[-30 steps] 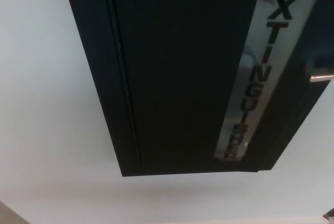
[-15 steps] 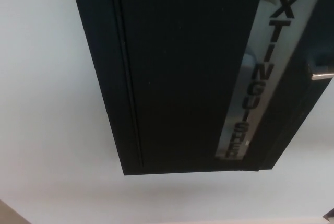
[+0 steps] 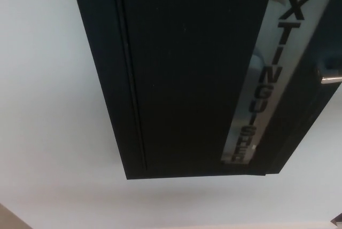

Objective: The robot walks towards the fire extinguisher and use its right hand to push the door to the left and open it

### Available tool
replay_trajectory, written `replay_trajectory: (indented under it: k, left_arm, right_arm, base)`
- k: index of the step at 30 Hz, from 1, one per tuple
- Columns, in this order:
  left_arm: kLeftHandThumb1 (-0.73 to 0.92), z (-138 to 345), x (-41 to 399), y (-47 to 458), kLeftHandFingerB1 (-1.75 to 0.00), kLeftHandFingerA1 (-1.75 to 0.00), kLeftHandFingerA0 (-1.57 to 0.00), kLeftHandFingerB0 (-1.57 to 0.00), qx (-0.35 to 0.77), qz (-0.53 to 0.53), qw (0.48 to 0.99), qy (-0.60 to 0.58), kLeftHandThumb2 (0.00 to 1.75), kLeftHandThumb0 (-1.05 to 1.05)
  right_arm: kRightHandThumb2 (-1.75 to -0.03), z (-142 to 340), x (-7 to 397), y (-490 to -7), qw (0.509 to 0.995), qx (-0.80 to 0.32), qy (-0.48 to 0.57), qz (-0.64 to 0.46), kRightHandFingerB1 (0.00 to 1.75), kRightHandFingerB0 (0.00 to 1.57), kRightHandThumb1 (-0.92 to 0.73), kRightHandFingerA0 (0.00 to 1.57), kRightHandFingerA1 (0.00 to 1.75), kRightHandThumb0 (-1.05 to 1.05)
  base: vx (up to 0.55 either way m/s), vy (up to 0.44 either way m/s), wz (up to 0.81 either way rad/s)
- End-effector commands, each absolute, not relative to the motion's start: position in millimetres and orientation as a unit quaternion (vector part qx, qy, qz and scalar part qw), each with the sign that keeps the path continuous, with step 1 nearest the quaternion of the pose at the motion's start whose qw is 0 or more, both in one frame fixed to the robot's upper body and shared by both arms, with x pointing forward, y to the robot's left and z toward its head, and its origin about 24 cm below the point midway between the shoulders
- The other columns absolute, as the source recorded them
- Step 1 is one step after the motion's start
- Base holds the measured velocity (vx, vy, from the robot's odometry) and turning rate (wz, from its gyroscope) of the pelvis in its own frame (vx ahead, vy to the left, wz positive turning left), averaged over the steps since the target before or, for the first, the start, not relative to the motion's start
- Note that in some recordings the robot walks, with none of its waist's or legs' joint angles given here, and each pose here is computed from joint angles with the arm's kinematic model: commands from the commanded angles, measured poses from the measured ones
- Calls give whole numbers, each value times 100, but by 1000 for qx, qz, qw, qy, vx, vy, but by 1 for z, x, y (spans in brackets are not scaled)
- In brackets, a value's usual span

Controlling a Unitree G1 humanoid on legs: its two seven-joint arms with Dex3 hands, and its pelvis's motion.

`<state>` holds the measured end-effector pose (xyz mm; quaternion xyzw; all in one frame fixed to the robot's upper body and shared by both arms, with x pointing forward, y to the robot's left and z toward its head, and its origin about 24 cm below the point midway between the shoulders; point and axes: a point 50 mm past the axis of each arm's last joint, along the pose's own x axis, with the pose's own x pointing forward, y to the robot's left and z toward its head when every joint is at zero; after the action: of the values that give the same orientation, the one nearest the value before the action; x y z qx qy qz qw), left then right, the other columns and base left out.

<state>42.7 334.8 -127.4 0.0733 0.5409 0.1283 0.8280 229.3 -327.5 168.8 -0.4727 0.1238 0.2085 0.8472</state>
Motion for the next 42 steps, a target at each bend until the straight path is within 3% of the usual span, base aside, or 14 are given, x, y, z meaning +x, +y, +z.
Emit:
replay_trajectory:
  k: [1, 4, 8, 10, 28, 29, 30, 31, 32, 33, 40, 41, 42]
  left_arm:
    - [41, -124, 46, 340, -77, -88, -44, -42, 55, 152, 835, 526, 85, -69]
    - [43, -125, 48, 339, -78, -94, -54, -42, 61, 147, 835, 526, 86, -74]
    - [42, -124, 47, 340, -78, -92, -52, -42, 55, 155, 835, 524, 85, -72]
    - [42, -124, 44, 341, -80, -89, -39, -37, 58, 150, 836, 525, 86, -77]
    - [41, -123, 42, 340, -80, -92, -46, -37, 49, 153, 842, 515, 85, -74]
    - [43, -123, 41, 340, -80, -94, -46, -36, 48, 153, 843, 514, 84, -78]
    - [43, -123, 41, 340, -80, -94, -46, -36, 47, 153, 843, 513, 84, -78]
    - [41, -122, 41, 341, -76, -89, -38, -29, 51, 151, 843, 513, 85, -74]
    - [41, -122, 41, 341, -76, -89, -38, -29, 52, 150, 844, 513, 85, -74]
    - [53, -122, 41, 341, -89, -112, -35, -28, 52, 149, 844, 513, 53, -67]
    - [52, -122, 43, 342, -88, -110, -36, -27, 54, 150, 843, 513, 53, -69]
    - [52, -121, 43, 343, -88, -110, -37, -27, 51, 151, 843, 513, 53, -66]
    - [52, -121, 44, 343, -88, -110, -37, -27, 49, 152, 843, 513, 53, -66]
  right_arm:
    - [-84, 190, 232, -292, 843, -442, 142, 271, 45, 27, -48, 49, 56, -64]
    - [-85, 198, 239, -275, 832, -459, 134, 282, 49, 33, -47, 51, 59, -60]
    - [-84, 204, 244, -266, 826, -469, 129, 285, 50, 33, -47, 51, 60, -58]
    - [-83, 204, 249, -261, 826, -468, 126, 288, 51, 35, -47, 51, 62, -57]
    - [-83, 205, 270, -250, 803, -494, 156, 294, 52, 36, -47, 47, 62, -58]
    - [-58, 205, 271, -250, 803, -495, 156, 293, 42, 41, -60, 53, 56, -56]
    - [-58, 205, 272, -250, 803, -495, 158, 292, 42, 41, -60, 53, 56, -56]
    - [-84, 206, 274, -252, 803, -495, 160, 291, 53, 36, -47, 51, 65, -60]
    - [-84, 206, 275, -252, 803, -495, 161, 291, 53, 36, -47, 51, 65, -60]
    - [-85, 206, 276, -252, 803, -495, 161, 291, 53, 36, -47, 51, 65, -61]
    - [-86, 210, 271, -238, 787, -506, 152, 320, 52, 35, -46, 50, 63, -64]
    - [-58, 214, 268, -227, 774, -518, 135, 339, 44, 45, -59, 61, 59, -61]
    - [-58, 217, 265, -218, 764, -527, 122, 353, 44, 45, -59, 61, 59, -61]
  base:
    - [0, 0, 0]
    - [0, 0, 0]
    - [0, 0, 0]
    - [0, 0, 0]
    - [0, 0, 0]
    - [0, 0, 0]
    - [0, 0, 0]
    - [0, 0, 0]
    - [0, 0, 0]
    - [0, 0, 0]
    - [0, 0, 0]
    - [0, 0, 0]
    - [0, 0, 0]
